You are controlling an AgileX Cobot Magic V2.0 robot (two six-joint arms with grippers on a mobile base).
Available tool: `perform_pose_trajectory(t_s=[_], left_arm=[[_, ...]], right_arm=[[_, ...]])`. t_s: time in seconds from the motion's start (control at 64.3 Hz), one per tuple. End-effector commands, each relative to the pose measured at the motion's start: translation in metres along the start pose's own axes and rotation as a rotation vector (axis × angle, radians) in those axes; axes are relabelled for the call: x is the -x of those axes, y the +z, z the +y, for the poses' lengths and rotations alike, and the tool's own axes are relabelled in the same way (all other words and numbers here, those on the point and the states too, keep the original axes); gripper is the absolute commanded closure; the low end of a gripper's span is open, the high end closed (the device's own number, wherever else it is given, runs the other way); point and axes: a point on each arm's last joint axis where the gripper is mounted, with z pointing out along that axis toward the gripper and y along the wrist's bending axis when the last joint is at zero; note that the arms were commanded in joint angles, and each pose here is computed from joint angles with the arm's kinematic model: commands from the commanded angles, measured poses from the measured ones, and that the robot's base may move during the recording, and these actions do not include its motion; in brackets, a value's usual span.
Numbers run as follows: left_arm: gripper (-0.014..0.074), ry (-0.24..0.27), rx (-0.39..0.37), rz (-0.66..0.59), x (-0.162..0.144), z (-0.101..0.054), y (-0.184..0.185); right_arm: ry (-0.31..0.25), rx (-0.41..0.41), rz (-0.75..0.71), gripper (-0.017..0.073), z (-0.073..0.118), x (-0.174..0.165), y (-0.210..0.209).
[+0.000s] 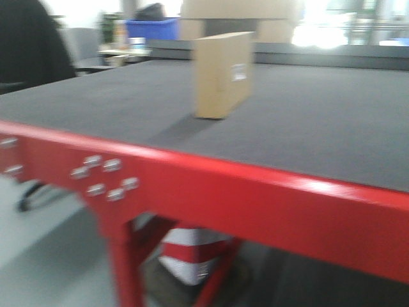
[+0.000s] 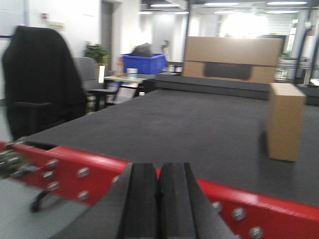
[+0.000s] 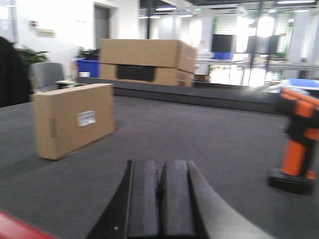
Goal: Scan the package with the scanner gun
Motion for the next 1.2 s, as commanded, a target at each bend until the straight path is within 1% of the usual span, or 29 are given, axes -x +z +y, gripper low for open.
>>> perform_pose_trajectory(t_s=[0.0, 1.182], left_arm=[[0.0704, -0.007, 0.003, -0.021, 0.0027, 0.0002, -0.0003], [0.0704, -0.007, 0.003, -0.021, 0.0027, 0.0002, -0.0003]], right_arm=[[0.003, 0.0, -0.028, 0.0721, -0.0001, 0.0026, -0.0003], [0.003, 0.0, -0.028, 0.0721, -0.0001, 0.0026, -0.0003]])
